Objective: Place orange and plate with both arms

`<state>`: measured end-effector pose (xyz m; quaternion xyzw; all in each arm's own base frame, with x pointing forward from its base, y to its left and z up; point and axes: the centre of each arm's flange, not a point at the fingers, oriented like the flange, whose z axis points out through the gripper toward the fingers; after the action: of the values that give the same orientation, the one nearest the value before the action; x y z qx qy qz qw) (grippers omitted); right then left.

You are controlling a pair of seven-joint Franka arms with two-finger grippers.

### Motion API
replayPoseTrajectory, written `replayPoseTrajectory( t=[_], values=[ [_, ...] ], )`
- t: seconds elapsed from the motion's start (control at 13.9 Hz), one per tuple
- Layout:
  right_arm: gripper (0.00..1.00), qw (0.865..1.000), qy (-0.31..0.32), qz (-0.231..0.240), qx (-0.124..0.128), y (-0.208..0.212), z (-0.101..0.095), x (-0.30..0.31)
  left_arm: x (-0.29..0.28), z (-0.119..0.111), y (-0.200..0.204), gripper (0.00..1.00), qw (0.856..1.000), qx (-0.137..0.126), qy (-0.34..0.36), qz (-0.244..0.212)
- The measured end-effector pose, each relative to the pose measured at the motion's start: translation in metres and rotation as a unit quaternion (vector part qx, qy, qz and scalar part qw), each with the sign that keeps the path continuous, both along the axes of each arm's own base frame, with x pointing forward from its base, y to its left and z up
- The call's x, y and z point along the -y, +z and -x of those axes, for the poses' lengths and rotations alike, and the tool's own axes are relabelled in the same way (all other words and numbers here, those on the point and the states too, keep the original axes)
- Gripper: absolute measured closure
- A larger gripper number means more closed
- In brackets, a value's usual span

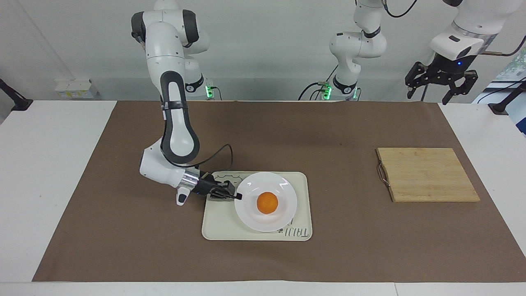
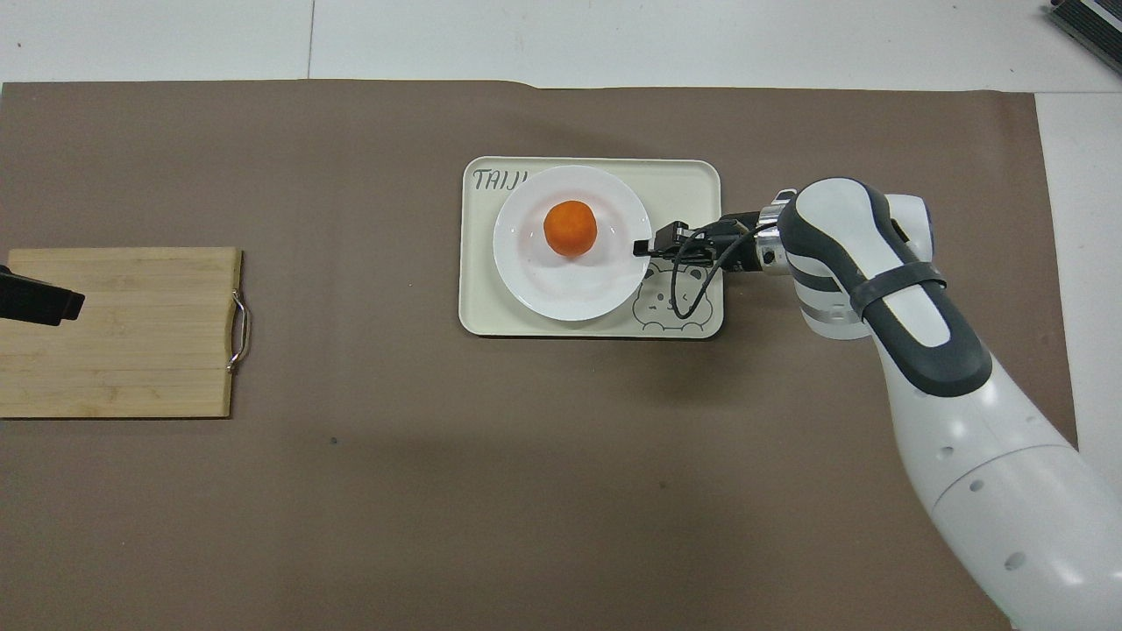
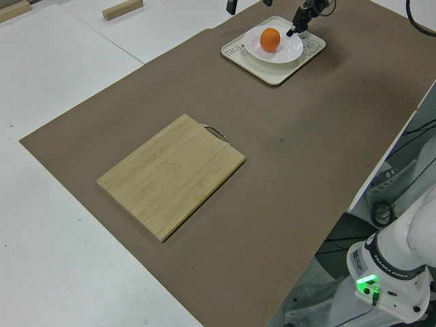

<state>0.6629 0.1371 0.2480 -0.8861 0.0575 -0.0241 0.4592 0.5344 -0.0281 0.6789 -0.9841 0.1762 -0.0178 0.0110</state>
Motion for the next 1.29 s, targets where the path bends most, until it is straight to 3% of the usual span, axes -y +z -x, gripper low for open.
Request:
replayPoseTrajectory(
  t=[0.07,0.5,0.65,0.72,1.01,1.29],
  values=[
    [0.9,1.0,0.005,0.005,0.003,-0.001,0.0,0.001,0.0,0.0,0.0,0.0,1.0,0.0,0.0,0.0],
    [0.24,0.999,0.012,0.036,0.018,0.004,-0.002,0.006,0.0,0.0,0.0,0.0,1.0,0.0,0.0,0.0],
    [0.05,0.995,0.021,0.09,0.032,0.02,-0.006,0.011,0.0,0.0,0.0,0.0,1.0,0.0,0.0,0.0],
    [0.0,0.992,0.023,0.122,0.036,0.032,-0.008,0.015,0.0,0.0,0.0,0.0,1.0,0.0,0.0,0.0],
    [0.0,0.973,0.037,0.223,0.044,0.082,-0.009,0.027,0.0,0.0,0.0,0.0,1.0,0.0,0.0,0.0],
    [0.0,0.942,0.045,0.329,0.045,0.131,-0.004,0.046,0.0,0.0,0.0,0.0,1.0,-0.001,0.0,0.0]
  ],
)
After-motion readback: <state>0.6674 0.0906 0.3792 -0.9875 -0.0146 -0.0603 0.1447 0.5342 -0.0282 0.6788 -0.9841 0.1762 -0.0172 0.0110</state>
